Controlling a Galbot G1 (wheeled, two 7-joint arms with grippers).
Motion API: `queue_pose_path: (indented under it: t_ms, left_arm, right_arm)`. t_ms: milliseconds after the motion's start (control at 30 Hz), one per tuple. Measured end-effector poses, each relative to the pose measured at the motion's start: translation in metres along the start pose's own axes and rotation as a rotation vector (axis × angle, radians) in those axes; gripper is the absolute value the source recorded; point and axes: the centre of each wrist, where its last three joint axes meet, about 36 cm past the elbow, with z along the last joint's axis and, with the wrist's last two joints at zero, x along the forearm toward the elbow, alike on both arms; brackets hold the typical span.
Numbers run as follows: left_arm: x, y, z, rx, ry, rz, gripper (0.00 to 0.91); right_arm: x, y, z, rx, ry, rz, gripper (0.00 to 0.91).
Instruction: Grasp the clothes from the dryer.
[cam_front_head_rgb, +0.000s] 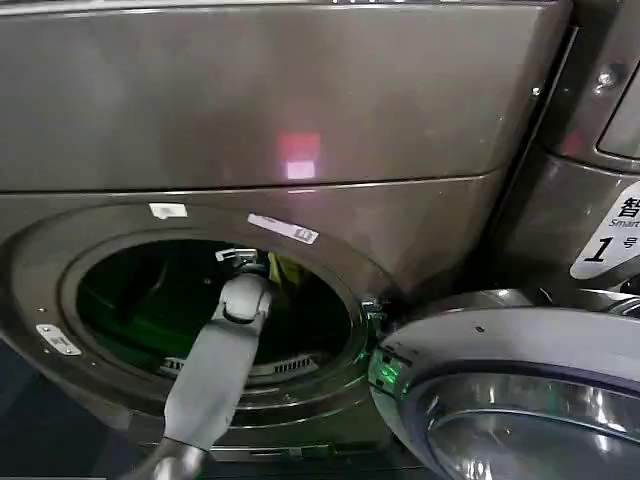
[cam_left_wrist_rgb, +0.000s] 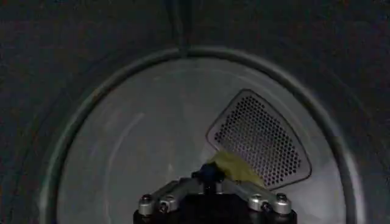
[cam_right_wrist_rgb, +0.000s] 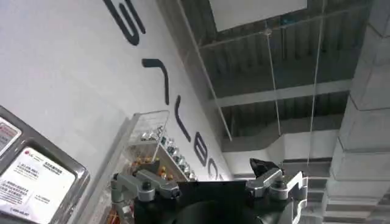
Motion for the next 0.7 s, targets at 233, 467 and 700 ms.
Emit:
queue_pose_path:
  t_ms: [233, 467, 700]
  left_arm:
    - [0.003, -0.001, 0.002, -0.001, 0.003, 0.003, 0.0]
    - [0.006, -0.002, 0.002, 0.004, 0.005, 0.001, 0.0]
    - [0.013, 0.004, 0.003, 0.002, 0.011, -0.008, 0.0]
  right_arm:
    - [-0.001, 0.0, 0.0, 0.0, -0.006, -0.003, 0.907]
    - [-0.001, -0.001, -0.004, -0.001, -0.013, -0.005, 0.907]
    - [-0.003, -0.001, -0.009, -0.007, -0.02, -0.012, 0.907]
